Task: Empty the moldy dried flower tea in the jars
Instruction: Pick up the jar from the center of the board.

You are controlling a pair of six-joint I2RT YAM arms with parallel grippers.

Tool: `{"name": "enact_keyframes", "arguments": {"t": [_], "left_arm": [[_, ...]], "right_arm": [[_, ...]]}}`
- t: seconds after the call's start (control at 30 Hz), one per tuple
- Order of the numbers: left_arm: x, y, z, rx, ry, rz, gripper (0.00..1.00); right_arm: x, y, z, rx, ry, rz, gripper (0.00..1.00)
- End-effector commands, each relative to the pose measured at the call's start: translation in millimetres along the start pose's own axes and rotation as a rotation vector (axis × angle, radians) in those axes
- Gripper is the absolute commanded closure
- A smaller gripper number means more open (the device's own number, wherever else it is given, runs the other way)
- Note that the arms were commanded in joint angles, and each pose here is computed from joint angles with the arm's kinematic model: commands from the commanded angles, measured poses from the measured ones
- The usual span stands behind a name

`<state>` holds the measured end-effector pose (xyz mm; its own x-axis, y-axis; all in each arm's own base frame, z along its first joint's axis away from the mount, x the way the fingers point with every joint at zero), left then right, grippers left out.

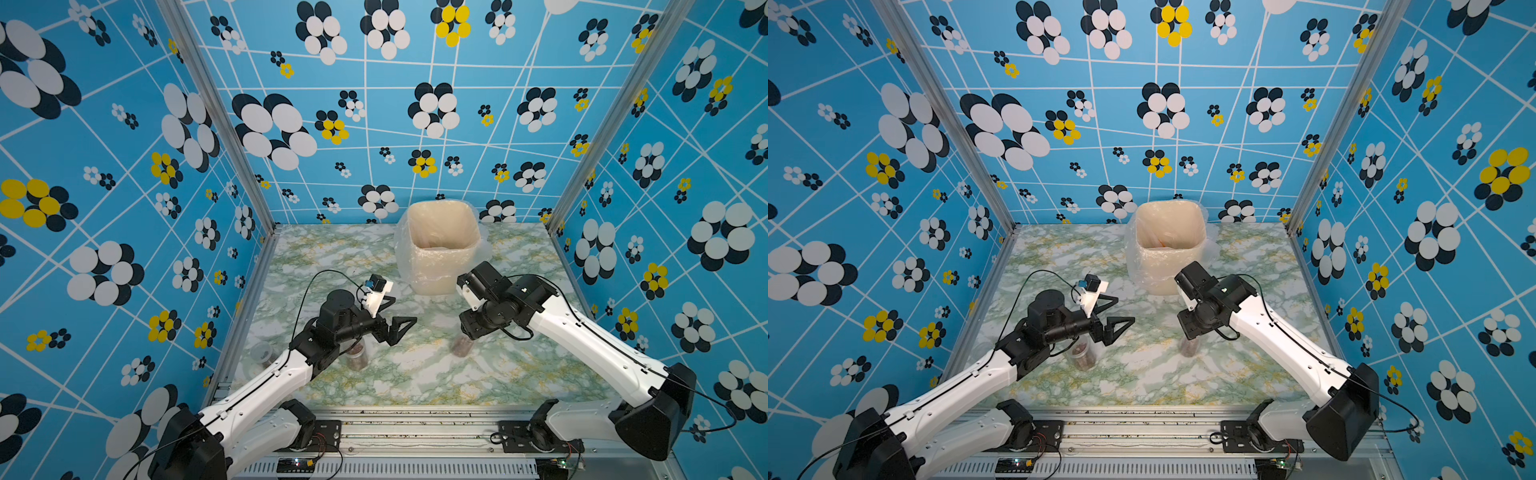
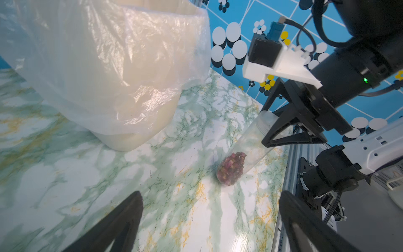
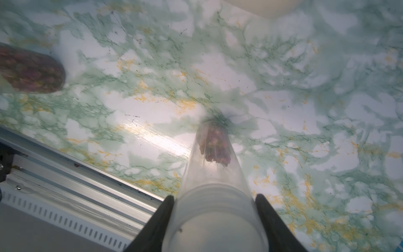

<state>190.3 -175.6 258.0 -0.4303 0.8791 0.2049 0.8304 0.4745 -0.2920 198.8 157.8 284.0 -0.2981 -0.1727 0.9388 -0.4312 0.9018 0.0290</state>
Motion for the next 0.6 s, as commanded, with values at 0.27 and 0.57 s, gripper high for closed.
{"name": "enact_keyframes", "arguments": {"t": [0.27, 0.57], "left_arm": [[-16, -39, 4, -0.456, 0.043, 0.172, 0.01], [-46, -22, 19, -0.504, 0.140, 0.121, 0.00]], "right_arm": [[41, 22, -28, 0.009, -0.197, -0.288, 0.68], [45, 26, -33, -0.006, -0.223, -0.442, 0.70]]}}
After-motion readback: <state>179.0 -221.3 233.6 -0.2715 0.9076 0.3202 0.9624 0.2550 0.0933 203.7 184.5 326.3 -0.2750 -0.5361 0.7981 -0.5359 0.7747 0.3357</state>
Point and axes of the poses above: each gripper's point midway between its finger pads, its own x axis back along the fingers, its own y axis along the line the jaws close on, z = x × y, the point moved 10 cm from there along x, back along the fingers, and after that the axes turned 1 degree about -x, right-handed, at the moved point
